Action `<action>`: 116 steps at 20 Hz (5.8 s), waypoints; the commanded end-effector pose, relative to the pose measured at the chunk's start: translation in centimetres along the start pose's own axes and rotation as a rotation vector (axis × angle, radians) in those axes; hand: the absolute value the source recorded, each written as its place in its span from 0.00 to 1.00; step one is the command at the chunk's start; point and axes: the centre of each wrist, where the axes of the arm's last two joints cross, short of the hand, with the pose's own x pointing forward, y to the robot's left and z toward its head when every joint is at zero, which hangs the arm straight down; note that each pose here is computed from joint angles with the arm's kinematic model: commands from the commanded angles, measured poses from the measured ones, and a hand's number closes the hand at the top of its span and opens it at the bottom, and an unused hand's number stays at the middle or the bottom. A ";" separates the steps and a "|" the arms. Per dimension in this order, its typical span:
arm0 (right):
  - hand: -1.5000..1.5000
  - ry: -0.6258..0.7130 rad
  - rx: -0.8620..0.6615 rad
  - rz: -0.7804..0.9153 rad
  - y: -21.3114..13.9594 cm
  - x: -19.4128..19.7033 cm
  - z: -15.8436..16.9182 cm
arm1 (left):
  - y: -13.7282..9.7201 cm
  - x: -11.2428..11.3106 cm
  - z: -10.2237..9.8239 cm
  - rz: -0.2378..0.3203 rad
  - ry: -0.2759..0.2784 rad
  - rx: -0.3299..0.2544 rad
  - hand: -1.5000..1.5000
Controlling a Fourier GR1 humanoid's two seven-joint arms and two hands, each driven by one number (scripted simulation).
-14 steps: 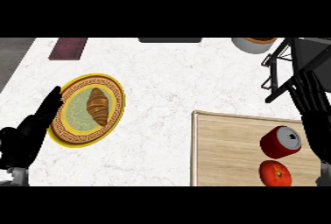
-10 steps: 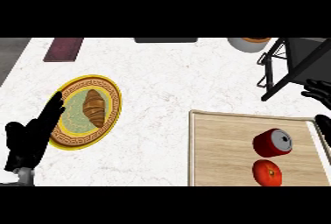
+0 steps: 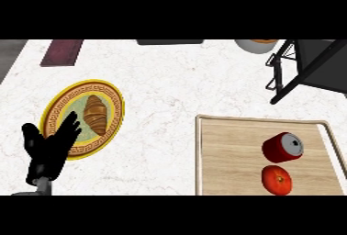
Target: Pick the can from the tray and place it in the tiered shelf
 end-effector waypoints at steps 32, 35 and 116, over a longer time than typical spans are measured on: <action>0.00 0.372 0.334 0.490 7.9 17.5 2.6 | -1.6 1.0 -2.1 0.002 0.043 -0.071 0.50; 0.00 0.350 0.365 0.531 9.8 17.9 3.5 | -1.6 -0.1 -1.5 0.019 0.037 -0.076 0.50; 1.00 -0.188 0.030 0.421 7.0 20.8 4.7 | -1.6 -1.2 -1.5 0.010 0.042 -0.020 0.50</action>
